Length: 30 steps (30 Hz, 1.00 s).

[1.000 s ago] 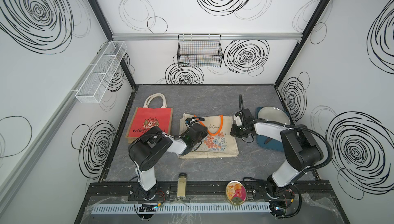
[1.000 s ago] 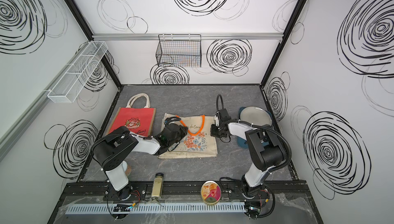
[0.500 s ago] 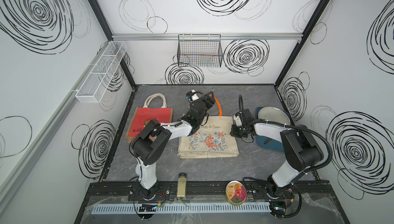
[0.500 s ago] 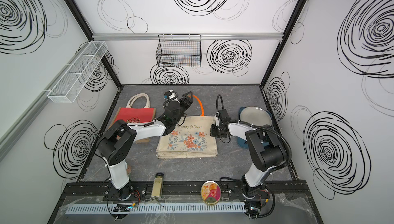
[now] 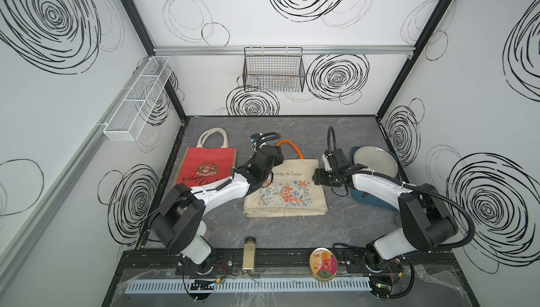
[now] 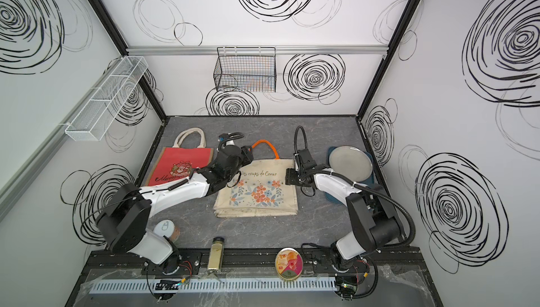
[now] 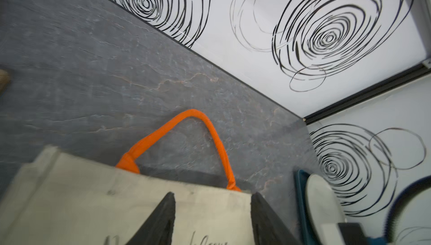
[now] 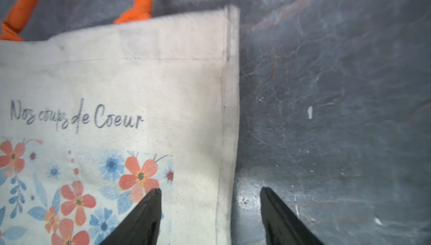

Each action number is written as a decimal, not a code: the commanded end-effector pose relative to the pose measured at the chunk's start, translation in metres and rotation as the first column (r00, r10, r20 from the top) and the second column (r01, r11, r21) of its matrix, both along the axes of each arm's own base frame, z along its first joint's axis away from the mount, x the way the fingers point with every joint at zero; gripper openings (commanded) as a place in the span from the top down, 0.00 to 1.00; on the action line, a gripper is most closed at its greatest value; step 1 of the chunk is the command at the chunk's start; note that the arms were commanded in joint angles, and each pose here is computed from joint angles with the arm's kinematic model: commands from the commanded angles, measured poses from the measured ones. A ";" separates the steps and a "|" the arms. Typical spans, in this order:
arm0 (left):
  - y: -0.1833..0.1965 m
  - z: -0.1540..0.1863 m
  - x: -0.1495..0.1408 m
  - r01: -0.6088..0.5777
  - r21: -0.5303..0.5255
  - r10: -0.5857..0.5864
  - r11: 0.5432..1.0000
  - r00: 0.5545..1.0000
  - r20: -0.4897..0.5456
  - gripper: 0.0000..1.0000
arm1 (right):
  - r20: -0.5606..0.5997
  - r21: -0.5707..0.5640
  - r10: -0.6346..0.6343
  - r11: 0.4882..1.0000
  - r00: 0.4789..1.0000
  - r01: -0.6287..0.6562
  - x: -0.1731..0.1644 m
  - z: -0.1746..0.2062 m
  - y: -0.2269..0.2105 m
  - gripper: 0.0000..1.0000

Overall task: Put away the canvas bag
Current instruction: Adjust the canvas bag at the center of the board, then press the canvas bag at the center of the board.

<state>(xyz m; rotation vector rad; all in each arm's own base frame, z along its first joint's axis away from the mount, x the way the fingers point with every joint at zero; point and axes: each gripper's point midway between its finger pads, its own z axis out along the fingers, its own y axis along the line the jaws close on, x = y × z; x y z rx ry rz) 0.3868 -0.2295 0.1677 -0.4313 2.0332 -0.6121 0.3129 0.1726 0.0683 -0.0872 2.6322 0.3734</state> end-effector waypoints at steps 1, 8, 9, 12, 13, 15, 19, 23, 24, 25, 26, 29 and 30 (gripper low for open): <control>0.019 -0.045 -0.038 0.022 0.031 -0.018 0.999 0.990 -0.142 0.52 | 0.082 -0.095 -0.014 0.995 0.997 0.022 -0.003 0.028 0.003 0.28; 0.033 -0.076 -0.095 -0.003 -0.040 -0.006 0.999 0.974 -0.229 0.67 | 0.084 0.220 0.290 0.928 0.953 -0.301 -0.061 0.039 0.130 0.46; 0.032 -0.081 -0.101 -0.004 -0.044 -0.007 0.999 0.970 -0.242 0.67 | 0.084 0.253 0.328 0.906 0.941 -0.338 -0.070 0.038 0.145 0.52; 0.036 -0.106 -0.119 -0.030 -0.064 0.010 0.997 0.959 -0.284 0.71 | 0.077 0.265 0.433 0.859 0.898 -0.437 -0.098 0.024 0.183 0.69; 0.038 -0.113 -0.123 -0.039 -0.078 0.015 0.996 0.957 -0.290 0.72 | 0.067 0.274 0.460 0.845 0.885 -0.460 -0.106 0.018 0.192 0.73; 0.044 -0.127 -0.127 -0.066 -0.079 0.039 0.995 0.953 -0.300 0.74 | 0.026 0.290 0.467 0.842 0.884 -0.454 -0.114 -0.001 0.197 0.79; 0.053 -0.154 -0.131 -0.081 -0.057 0.058 0.995 0.943 -0.328 0.75 | -0.071 0.247 0.422 0.885 0.904 -0.394 -0.119 -0.047 0.175 0.88; 0.066 -0.184 -0.138 -0.117 -0.049 0.090 0.992 0.921 -0.378 0.75 | -0.153 0.266 0.354 0.914 0.923 -0.306 -0.123 -0.077 0.138 0.92; 0.068 -0.191 -0.141 -0.132 -0.090 0.087 0.987 0.917 -0.390 0.76 | -0.173 0.267 0.340 0.920 0.924 -0.288 -0.125 -0.083 0.129 0.93; 0.073 -0.196 -0.143 -0.160 -0.124 0.099 0.979 0.912 -0.398 0.77 | -0.189 0.251 0.321 0.930 0.928 -0.270 -0.127 -0.089 0.116 0.94; 0.079 -0.202 -0.147 -0.191 -0.133 0.121 0.972 0.904 -0.411 0.79 | -0.203 0.228 0.302 0.940 0.931 -0.255 -0.129 -0.094 0.106 0.95; 0.098 -0.213 -0.158 -0.264 -0.112 0.191 0.958 0.879 -0.436 0.81 | -0.258 0.168 0.204 0.972 0.944 -0.164 -0.137 -0.111 0.065 0.96; 0.099 -0.214 -0.159 -0.267 -0.115 0.193 0.957 0.878 -0.438 0.81 | -0.287 0.165 0.159 0.980 0.945 -0.114 -0.140 -0.117 0.050 0.97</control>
